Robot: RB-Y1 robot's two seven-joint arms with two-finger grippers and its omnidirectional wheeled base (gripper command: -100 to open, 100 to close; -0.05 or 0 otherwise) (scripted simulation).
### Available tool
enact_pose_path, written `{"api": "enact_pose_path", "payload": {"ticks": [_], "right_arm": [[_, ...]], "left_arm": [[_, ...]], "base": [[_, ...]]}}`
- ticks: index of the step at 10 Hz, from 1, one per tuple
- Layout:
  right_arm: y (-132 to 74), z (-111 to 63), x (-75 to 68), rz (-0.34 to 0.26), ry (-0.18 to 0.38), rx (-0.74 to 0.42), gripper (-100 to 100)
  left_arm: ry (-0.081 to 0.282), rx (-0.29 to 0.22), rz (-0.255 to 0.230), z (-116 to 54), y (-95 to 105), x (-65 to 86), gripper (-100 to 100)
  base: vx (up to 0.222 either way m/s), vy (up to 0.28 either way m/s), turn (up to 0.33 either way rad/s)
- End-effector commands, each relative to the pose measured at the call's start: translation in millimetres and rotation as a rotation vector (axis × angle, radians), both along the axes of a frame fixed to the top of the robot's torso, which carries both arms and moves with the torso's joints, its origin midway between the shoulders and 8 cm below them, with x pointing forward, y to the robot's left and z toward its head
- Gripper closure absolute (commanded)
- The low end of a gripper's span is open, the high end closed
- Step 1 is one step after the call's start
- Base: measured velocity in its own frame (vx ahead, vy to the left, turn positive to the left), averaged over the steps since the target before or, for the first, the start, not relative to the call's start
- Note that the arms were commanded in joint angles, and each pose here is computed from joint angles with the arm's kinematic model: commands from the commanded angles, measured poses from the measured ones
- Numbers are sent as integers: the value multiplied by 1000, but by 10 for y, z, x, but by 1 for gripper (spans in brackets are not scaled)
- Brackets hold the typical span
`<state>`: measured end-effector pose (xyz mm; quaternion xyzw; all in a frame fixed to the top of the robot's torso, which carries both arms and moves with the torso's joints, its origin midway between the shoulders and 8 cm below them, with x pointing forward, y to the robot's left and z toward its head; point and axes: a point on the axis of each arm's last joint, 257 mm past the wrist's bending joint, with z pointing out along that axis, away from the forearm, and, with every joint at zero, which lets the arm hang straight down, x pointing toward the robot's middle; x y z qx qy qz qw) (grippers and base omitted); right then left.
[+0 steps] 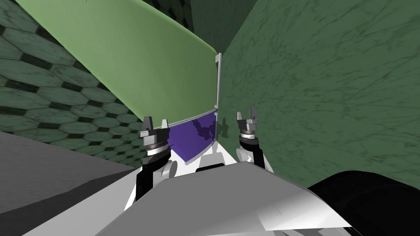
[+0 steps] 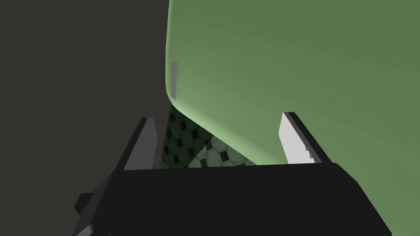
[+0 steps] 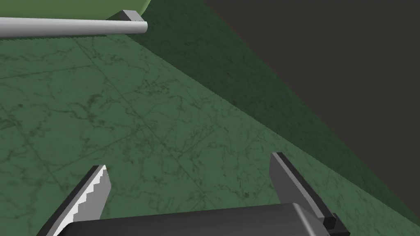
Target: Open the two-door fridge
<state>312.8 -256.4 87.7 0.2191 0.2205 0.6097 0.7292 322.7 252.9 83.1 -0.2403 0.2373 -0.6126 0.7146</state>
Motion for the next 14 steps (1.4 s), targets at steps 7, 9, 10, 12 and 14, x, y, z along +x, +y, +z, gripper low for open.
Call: {"api": "enact_pose_path", "payload": {"ticks": [7, 9, 10, 12, 14], "right_arm": [[0, 1, -1, 0, 0, 0, 0], [0, 1, -1, 0, 0, 0, 0], [0, 1, -1, 0, 0, 0, 0], [0, -1, 1, 0, 0, 0, 0], [0, -1, 1, 0, 0, 0, 0]], "left_arm": [[0, 0, 0, 1, 0, -1, 0], [0, 0, 0, 1, 0, -1, 0], [12, 32, -11, -23, -47, 51, -100], [34, 78, -20, -67, -106, 164, -100], [59, 120, -18, -114, -149, 326, -100]], "base": [[0, 0, 0], [0, 0, 0], [7, -4, -25], [6, -9, -47], [11, -14, -60]]}}
